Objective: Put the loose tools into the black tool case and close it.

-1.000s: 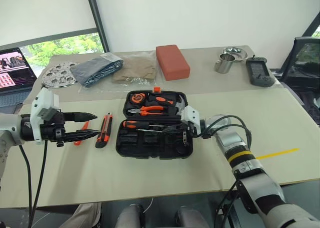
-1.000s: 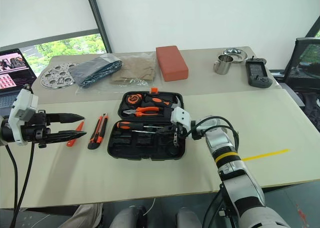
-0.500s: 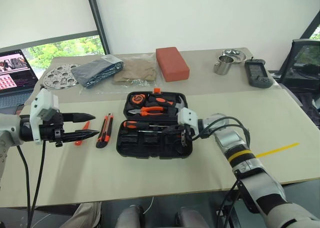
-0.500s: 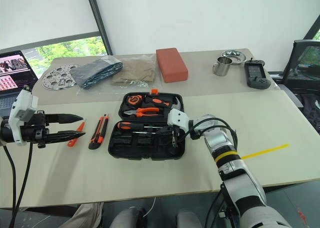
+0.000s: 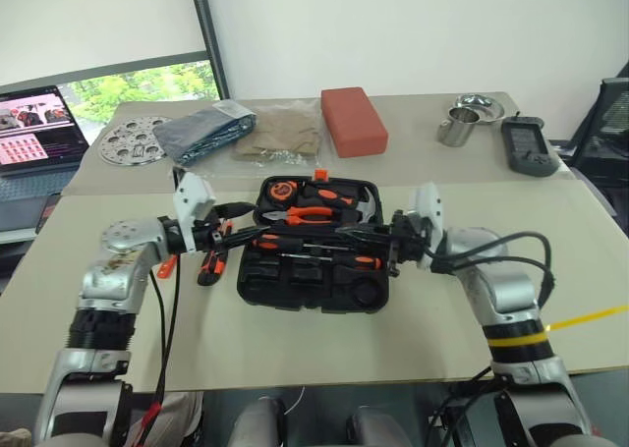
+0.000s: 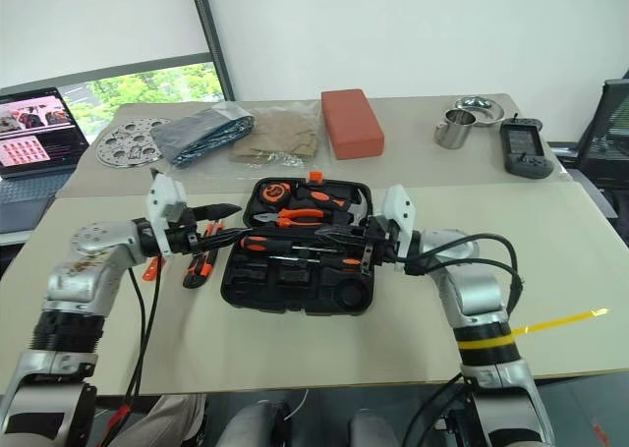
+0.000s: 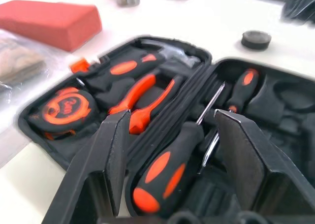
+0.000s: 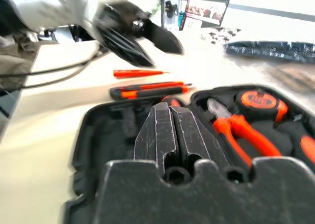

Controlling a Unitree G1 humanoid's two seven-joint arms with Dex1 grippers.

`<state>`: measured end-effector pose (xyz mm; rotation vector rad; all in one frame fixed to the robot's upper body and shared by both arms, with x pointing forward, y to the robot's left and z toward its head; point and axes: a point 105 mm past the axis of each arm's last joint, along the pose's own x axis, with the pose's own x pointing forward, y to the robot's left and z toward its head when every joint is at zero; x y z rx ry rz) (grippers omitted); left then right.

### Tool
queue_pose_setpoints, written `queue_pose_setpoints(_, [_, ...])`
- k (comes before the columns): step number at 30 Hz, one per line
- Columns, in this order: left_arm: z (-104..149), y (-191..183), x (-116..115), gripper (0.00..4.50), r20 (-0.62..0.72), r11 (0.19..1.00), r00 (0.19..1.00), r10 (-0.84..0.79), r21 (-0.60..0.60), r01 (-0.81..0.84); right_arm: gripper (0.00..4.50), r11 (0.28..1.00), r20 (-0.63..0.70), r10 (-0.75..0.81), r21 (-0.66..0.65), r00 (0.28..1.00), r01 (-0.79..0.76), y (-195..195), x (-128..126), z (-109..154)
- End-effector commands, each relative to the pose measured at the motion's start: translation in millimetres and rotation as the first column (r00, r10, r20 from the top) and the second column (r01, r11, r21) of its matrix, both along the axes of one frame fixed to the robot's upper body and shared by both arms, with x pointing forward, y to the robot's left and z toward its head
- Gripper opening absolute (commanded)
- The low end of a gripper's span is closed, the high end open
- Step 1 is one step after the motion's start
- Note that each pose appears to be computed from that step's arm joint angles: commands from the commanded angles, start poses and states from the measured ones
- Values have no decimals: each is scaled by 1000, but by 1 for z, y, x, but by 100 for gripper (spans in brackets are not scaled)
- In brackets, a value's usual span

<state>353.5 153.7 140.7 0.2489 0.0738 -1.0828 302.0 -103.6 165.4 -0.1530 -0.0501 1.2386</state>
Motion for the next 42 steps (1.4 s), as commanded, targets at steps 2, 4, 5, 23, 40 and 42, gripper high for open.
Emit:
queue_pose_setpoints(2, [1, -8, 9, 290, 58, 997, 996, -64, 55, 61, 121, 996, 23, -92, -5, 995, 92, -28, -16, 19])
queue_pose_setpoints(4, [-3, -12, 11, 290, 58, 993, 994, -90, 77, 86, 173, 991, 18, -135, -13, 991, 135, -44, -24, 20])
queue_pose_setpoints(5, [-6, -14, 11, 290, 57, 991, 993, -103, 90, 97, 218, 988, 13, -153, -11, 988, 153, -52, -29, 22])
queue_pose_setpoints(23, [-35, -43, 24, 3, 11, 986, 989, -148, 78, 147, 450, 968, 72, -242, -47, 967, 246, -73, -42, 20])
queue_pose_setpoints(40, [-76, -41, 15, 3, 20, 959, 988, -150, 246, 141, 450, 970, 55, -224, -79, 973, 228, -72, -41, 16])
queue_pose_setpoints(42, [-77, -38, 16, 3, 38, 950, 988, -152, 283, 135, 450, 971, 54, -222, -83, 974, 226, -72, -40, 16])
